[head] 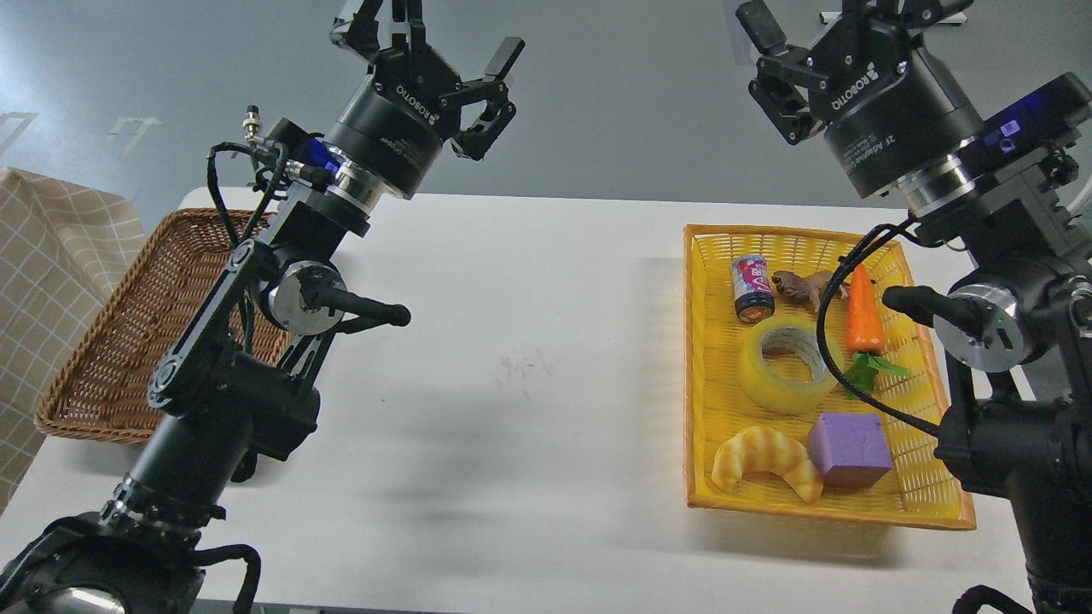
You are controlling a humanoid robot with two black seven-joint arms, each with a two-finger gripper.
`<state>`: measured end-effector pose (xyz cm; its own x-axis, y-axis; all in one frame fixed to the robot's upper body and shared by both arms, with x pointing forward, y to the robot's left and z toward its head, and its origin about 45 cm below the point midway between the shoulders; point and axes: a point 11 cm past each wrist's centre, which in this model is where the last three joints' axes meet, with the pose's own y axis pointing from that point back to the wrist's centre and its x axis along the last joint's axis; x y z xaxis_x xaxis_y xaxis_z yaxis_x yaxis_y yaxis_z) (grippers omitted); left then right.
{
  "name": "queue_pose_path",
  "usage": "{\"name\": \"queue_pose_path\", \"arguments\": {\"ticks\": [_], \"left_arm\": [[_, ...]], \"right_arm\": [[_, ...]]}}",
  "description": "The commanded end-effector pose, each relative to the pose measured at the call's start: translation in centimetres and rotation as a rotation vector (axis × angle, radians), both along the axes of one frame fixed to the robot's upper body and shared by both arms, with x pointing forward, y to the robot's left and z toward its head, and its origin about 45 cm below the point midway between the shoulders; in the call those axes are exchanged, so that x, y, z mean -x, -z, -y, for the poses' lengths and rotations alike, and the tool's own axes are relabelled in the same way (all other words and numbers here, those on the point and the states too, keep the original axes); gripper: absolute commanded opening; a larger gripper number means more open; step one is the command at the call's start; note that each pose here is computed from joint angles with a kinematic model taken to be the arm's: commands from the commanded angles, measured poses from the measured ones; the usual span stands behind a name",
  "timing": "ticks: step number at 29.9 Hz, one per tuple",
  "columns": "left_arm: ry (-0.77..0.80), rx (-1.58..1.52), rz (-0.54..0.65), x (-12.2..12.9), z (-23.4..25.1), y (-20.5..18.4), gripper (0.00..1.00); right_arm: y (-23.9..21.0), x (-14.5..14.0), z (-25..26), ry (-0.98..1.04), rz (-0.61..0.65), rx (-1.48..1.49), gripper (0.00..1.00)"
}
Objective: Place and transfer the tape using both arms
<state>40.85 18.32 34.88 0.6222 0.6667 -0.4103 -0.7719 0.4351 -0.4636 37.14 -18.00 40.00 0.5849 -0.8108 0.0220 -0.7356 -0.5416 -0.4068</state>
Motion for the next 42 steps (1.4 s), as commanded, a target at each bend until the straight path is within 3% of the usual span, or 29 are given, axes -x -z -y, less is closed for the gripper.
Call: {"name": "queue_pose_path", "arguments": {"ticks": [1, 23, 30, 42], "left_arm": [[-0.001, 0.038, 0.009, 0.0, -0.4, -0.3, 0.98], [-0.001, -0.045, 0.024, 0.5, -1.6, 0.6, 0.98], [0.007, -0.059, 0.038, 0.7, -2.1, 0.6, 0.98], [-0.003, -0.071, 0.038, 0.7, -2.2, 0.9, 0.98]], "right_arm": [[0.1, -0.1, -0.1, -0.033, 0.004, 0.026, 1.0], [0.5, -0.8, 2.0, 0.032, -0.016, -0.01, 1.0], [-0.2, -0.7, 6.8, 0.188, 0.035, 0.312, 1.0], [4.2, 1.9, 14.9, 0.375, 0.023, 0.956, 1.0]]}}
